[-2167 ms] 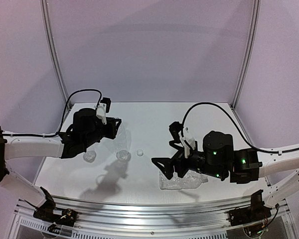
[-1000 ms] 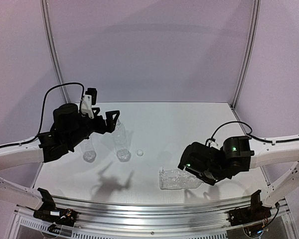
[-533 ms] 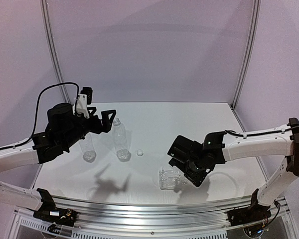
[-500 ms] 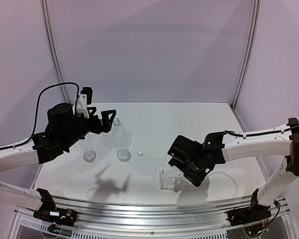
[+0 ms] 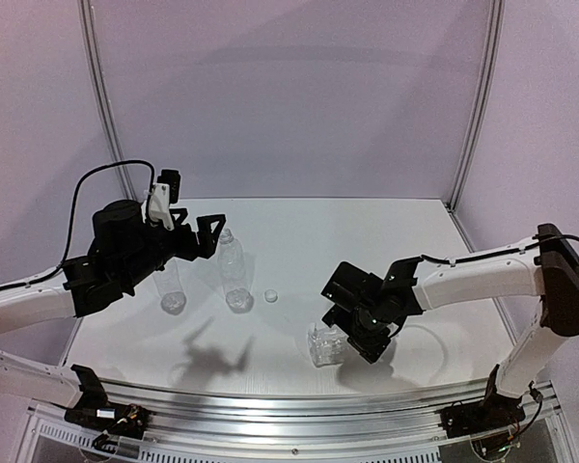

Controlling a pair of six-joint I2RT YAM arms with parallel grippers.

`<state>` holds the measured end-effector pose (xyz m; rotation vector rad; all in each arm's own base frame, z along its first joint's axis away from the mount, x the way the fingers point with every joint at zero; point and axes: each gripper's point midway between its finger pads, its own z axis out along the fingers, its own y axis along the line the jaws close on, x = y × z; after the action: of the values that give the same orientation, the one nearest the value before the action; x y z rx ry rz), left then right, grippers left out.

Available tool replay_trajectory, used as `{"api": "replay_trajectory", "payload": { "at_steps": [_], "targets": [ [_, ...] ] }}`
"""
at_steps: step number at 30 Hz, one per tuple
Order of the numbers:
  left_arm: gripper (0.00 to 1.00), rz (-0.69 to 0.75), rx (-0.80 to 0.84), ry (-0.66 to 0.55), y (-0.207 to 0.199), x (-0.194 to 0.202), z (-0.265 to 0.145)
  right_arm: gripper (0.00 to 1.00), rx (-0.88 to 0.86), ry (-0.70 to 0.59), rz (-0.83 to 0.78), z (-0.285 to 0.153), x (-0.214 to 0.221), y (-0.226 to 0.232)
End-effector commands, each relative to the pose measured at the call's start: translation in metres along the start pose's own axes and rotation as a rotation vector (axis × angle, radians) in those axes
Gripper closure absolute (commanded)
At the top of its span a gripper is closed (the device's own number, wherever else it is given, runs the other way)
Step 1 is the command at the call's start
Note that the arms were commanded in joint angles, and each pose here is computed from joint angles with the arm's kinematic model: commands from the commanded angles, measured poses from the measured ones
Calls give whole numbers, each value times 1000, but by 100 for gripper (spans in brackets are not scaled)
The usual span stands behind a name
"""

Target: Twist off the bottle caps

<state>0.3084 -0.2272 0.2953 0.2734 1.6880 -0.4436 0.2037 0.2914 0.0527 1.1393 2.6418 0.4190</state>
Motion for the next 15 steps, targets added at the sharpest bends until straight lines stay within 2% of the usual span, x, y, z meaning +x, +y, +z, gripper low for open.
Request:
{"api": "replay_trajectory", "payload": {
  "at_steps": [1,15],
  "targets": [
    [1,9,12,16,-2,4,-2,9,53,4,-9,17,-6,-12],
    [1,10,10,14,-2,4,-3,11,71,-55,-119,29,-19,-7]
  ]
}}
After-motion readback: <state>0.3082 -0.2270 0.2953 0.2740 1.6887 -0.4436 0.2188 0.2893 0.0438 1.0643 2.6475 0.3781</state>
